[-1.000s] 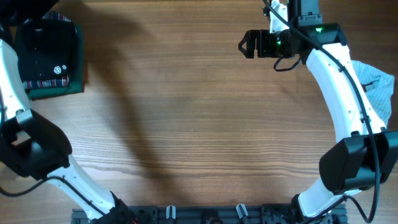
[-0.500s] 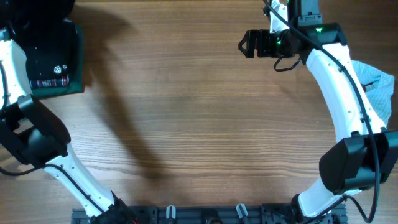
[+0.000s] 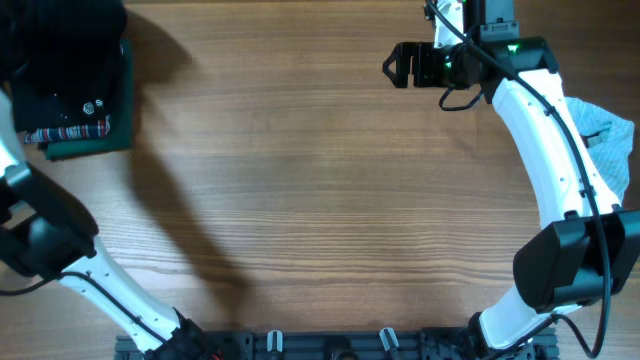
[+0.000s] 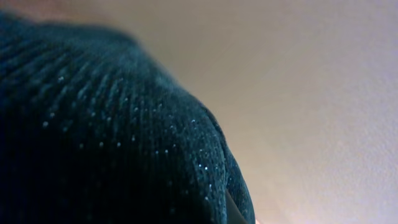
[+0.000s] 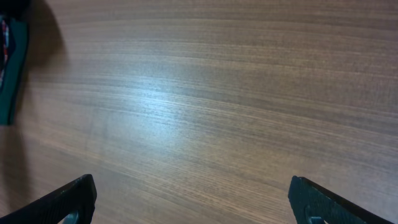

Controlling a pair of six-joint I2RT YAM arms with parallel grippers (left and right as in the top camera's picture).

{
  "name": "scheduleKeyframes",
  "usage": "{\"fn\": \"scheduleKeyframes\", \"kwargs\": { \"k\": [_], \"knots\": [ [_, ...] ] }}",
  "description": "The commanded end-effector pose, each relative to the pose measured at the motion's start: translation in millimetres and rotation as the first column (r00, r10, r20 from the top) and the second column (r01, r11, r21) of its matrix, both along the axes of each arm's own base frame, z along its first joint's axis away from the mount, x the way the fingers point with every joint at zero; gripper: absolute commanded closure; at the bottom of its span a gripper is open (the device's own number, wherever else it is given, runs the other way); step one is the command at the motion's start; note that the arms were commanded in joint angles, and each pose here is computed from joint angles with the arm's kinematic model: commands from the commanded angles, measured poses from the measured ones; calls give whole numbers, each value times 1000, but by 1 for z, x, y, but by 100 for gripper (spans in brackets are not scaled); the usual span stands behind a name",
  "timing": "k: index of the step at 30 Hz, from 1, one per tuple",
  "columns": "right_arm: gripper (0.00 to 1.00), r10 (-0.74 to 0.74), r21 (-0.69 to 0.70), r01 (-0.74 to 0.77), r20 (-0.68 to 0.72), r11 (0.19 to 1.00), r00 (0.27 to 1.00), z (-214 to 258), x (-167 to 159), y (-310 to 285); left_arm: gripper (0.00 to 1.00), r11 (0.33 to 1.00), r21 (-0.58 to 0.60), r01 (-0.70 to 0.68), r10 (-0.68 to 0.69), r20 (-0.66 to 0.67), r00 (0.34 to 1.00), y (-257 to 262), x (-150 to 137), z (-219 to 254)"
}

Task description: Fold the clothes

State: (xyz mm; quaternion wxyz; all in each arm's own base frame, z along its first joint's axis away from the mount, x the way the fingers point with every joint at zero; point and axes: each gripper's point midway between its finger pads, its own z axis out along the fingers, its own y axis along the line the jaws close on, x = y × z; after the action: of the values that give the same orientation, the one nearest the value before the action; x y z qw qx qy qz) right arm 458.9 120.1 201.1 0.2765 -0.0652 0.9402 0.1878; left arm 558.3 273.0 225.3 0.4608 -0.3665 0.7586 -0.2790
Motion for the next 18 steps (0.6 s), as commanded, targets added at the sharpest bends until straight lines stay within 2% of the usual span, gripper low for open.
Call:
{"fn": "scheduleKeyframes", "kwargs": {
  "k": [1, 5, 11, 14, 18],
  "knots": [
    [0, 5, 21, -5, -3, 1000, 1000, -4, 4, 4, 96, 996, -93, 2, -4, -18, 1000, 17, -28, 7],
    [0, -8, 33, 8, 10, 999, 1000, -2, 7, 5, 96, 982, -188, 7, -25, -96, 995, 15, -50, -10],
    [0, -9, 35, 8, 16, 999, 1000, -1, 9, 5, 96, 972, -224, 64, -119, -241, 963, -11, -77, -41],
    [0, -8, 34, 7, 17, 999, 1000, -1, 9, 5, 96, 973, -222, 64, -135, -322, 937, -16, -92, -56],
    [0, -7, 33, 6, 18, 999, 1000, -1, 9, 5, 96, 988, -143, -55, -28, -519, 854, 3, -127, -86]
  ]
}}
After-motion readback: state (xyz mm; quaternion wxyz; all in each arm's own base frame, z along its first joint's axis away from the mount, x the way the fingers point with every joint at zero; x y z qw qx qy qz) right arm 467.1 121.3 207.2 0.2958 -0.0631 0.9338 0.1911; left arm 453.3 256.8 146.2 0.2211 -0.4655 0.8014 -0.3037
